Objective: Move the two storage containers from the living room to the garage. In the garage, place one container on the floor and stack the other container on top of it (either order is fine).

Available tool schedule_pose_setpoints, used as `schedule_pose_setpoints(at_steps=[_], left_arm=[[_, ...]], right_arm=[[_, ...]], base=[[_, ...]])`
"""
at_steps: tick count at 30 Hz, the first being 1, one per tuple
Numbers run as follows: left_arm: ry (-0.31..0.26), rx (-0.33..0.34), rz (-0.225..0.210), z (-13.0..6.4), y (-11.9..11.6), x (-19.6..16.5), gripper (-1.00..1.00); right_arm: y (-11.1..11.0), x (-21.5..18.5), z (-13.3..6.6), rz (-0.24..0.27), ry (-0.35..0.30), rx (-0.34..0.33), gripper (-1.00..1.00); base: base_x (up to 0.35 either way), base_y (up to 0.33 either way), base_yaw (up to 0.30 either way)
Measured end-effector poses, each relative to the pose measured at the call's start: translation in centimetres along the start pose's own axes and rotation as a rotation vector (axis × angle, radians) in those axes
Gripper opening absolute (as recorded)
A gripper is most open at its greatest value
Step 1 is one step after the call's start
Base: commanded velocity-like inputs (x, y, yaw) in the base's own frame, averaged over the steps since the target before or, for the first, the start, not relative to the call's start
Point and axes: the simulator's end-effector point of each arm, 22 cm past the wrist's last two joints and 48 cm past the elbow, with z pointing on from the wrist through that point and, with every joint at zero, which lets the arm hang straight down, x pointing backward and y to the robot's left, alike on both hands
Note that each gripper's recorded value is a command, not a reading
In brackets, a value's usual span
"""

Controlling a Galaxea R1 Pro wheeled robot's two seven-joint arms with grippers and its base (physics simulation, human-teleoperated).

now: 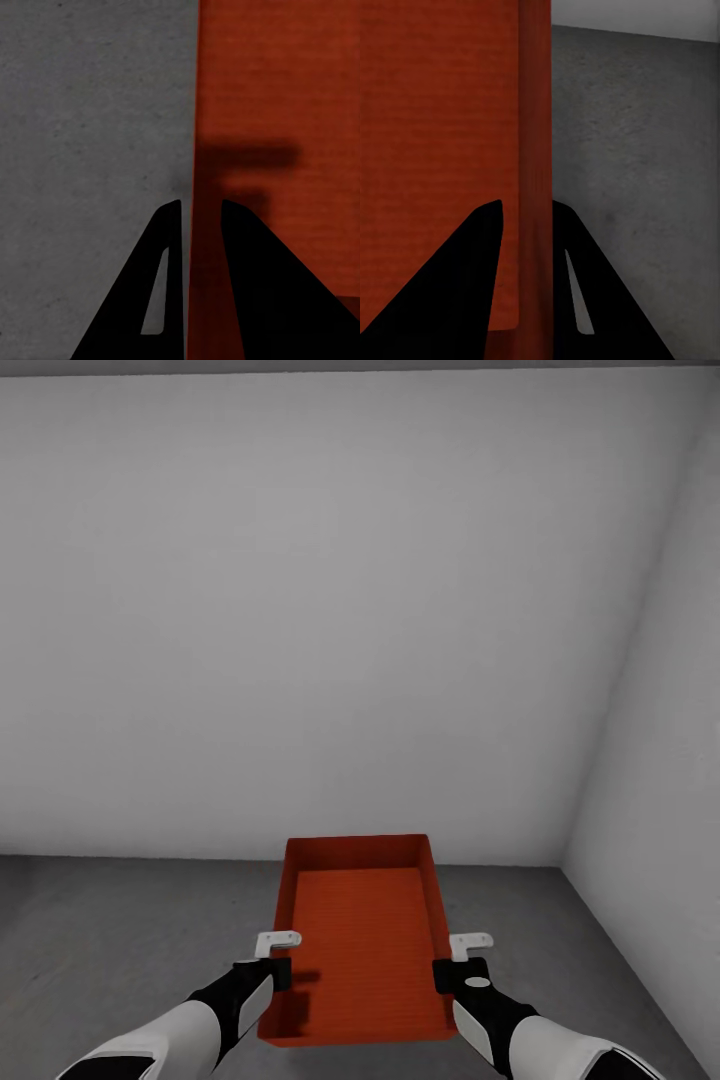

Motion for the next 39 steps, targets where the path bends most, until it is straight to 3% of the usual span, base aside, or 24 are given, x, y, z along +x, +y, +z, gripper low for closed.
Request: schedule_pose_setpoints(at_steps=[39], left_arm=[[0.001,-0.001,0.001,-0.01,-0.03,0.03,-1.00]], right_arm=[[-0.03,0.06,0.01,0.001,0.001,-0.001,-1.00]], base=[[0.000,0.000,0.000]])
